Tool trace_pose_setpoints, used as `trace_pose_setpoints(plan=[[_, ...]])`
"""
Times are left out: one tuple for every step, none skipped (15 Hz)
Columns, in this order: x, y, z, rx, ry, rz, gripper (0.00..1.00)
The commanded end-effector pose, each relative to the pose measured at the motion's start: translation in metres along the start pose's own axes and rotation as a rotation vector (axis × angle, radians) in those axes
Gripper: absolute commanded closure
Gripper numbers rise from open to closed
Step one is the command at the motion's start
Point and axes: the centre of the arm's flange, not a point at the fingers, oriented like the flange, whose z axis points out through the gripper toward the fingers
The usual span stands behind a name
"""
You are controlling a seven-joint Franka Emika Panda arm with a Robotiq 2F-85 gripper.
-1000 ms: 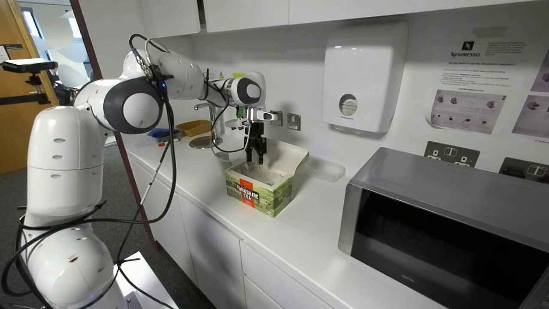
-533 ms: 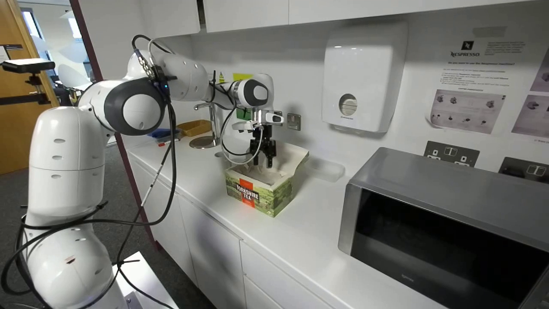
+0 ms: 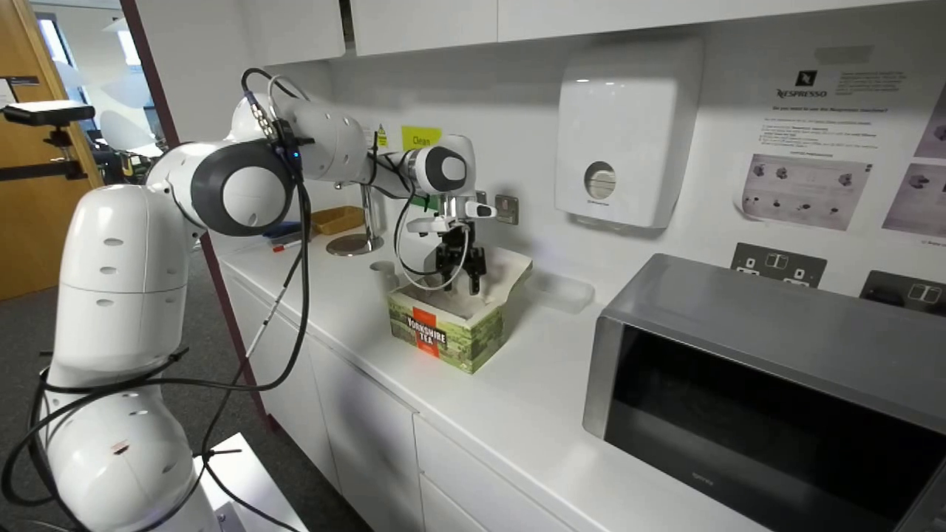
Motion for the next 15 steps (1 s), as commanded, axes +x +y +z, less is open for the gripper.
trace_pose_setpoints(plan=[[0.003, 0.003, 0.005, -0.008, 0.016, -0.022, 0.00], [0.003, 0.002, 0.008, -0.009, 0.012, -0.020, 0.00], [0.004, 0.001, 0.011, -0.008, 0.007, -0.020, 0.00], [0.004, 0.000, 0.013, -0.009, 0.002, -0.020, 0.00], [0.005, -0.001, 0.015, -0.007, -0.003, -0.021, 0.00], [0.005, -0.001, 0.018, -0.008, -0.006, -0.021, 0.00], [0.006, -0.002, 0.020, -0.007, -0.011, -0.022, 0.00], [0.006, -0.002, 0.022, -0.008, -0.015, -0.022, 0.00], [0.007, -0.002, 0.024, -0.008, -0.018, -0.022, 0.00], [0.007, -0.002, 0.026, -0.006, -0.021, -0.022, 0.00], [0.007, -0.002, 0.026, -0.006, -0.022, -0.022, 0.00], [0.007, -0.002, 0.027, -0.005, -0.024, -0.022, 0.00], [0.006, -0.002, 0.028, -0.005, -0.025, -0.021, 0.00], [0.005, -0.001, 0.029, -0.004, -0.026, -0.021, 0.00], [0.003, 0.001, 0.029, 0.000, -0.030, -0.018, 0.00]])
